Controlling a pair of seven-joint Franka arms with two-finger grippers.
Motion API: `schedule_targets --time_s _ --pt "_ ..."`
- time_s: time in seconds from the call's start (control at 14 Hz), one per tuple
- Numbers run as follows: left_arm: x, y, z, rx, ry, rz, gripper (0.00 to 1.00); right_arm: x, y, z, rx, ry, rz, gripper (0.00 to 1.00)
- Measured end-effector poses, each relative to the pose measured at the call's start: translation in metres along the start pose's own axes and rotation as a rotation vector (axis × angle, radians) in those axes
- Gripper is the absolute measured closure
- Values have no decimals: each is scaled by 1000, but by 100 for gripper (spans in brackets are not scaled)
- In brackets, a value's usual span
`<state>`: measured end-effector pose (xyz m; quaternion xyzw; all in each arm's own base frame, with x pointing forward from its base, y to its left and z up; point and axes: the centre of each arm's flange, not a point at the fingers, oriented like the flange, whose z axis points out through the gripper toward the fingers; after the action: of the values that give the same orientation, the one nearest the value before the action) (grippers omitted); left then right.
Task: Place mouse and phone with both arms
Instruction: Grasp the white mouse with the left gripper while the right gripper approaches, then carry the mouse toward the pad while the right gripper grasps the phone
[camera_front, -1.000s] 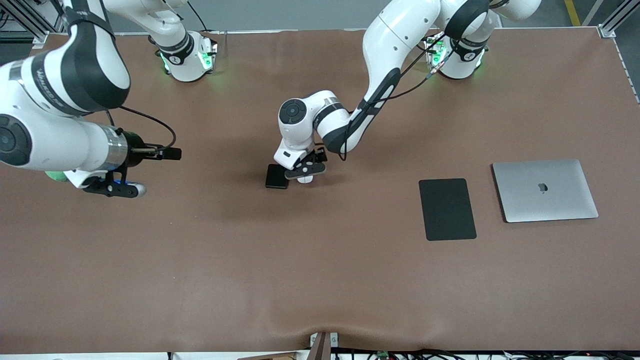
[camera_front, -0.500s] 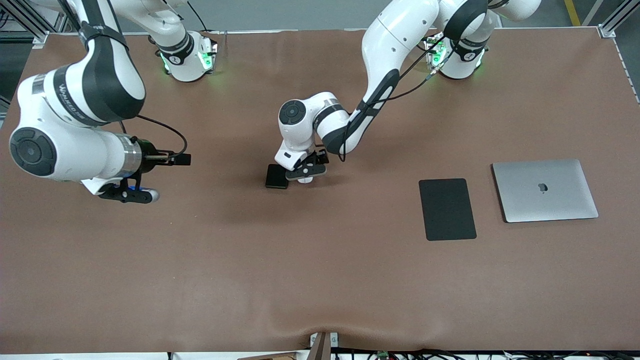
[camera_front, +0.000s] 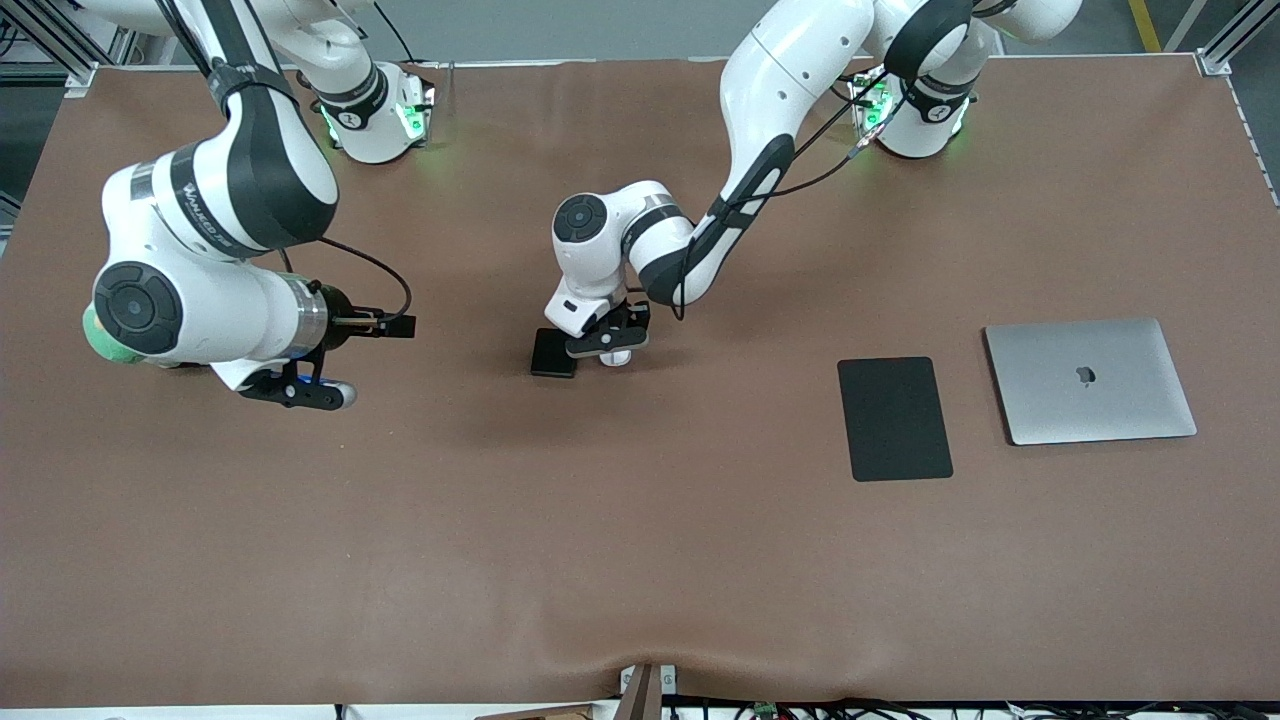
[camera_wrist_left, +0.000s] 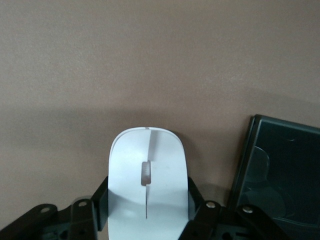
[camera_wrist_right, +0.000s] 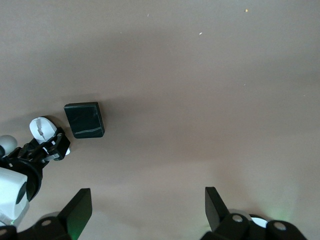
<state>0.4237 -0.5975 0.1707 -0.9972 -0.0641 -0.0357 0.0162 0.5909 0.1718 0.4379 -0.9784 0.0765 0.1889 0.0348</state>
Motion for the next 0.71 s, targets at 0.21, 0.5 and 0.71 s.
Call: schedule_targets --time_s 0.21,0.5,0.71 --pt "14 -1 -14 -16 17 -17 40 -1 -7 5 3 7 24 0" --pt "52 -21 -53 8 25 -73 40 -5 -27 21 -2 25 41 0" --pt "99 -56 -108 30 29 -134 40 -2 -30 45 -6 26 42 0"
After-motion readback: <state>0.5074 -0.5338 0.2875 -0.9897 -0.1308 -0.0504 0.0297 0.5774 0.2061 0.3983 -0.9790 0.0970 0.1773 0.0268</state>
